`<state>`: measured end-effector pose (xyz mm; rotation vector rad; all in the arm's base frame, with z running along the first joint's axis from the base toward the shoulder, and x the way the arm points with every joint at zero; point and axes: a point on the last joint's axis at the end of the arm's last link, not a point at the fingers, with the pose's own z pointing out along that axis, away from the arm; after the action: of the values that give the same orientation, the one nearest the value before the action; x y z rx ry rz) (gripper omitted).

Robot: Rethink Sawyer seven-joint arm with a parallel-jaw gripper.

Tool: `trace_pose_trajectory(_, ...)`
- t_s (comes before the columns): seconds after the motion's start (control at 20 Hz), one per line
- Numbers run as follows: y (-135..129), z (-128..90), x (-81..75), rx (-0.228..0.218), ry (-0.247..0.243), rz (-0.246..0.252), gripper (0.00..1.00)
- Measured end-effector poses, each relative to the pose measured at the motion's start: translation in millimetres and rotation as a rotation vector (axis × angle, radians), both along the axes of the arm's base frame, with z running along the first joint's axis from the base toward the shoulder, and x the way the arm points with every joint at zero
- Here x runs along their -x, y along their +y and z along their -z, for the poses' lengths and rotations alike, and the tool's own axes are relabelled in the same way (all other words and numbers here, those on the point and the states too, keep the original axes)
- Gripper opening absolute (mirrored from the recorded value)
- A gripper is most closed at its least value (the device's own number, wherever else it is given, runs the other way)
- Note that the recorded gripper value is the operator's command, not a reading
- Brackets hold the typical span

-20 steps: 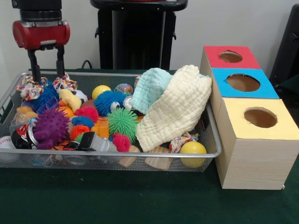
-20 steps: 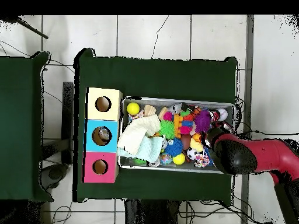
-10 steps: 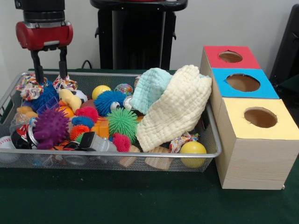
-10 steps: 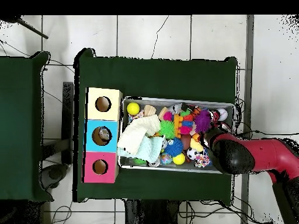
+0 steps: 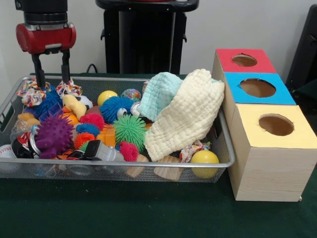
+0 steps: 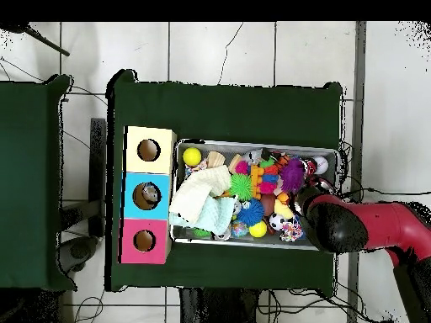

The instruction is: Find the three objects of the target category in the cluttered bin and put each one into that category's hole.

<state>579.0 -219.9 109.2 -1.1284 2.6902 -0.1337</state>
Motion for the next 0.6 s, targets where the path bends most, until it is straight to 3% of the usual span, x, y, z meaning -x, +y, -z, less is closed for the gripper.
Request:
trace_pose_trajectory(0.35, 5, -12, 10.0, -0.01, 0.023, 0.05, 1.0)
trace_pose_trajectory(0.6, 30, -29, 17.0, -0.051, 0.015, 0.163, 1.0)
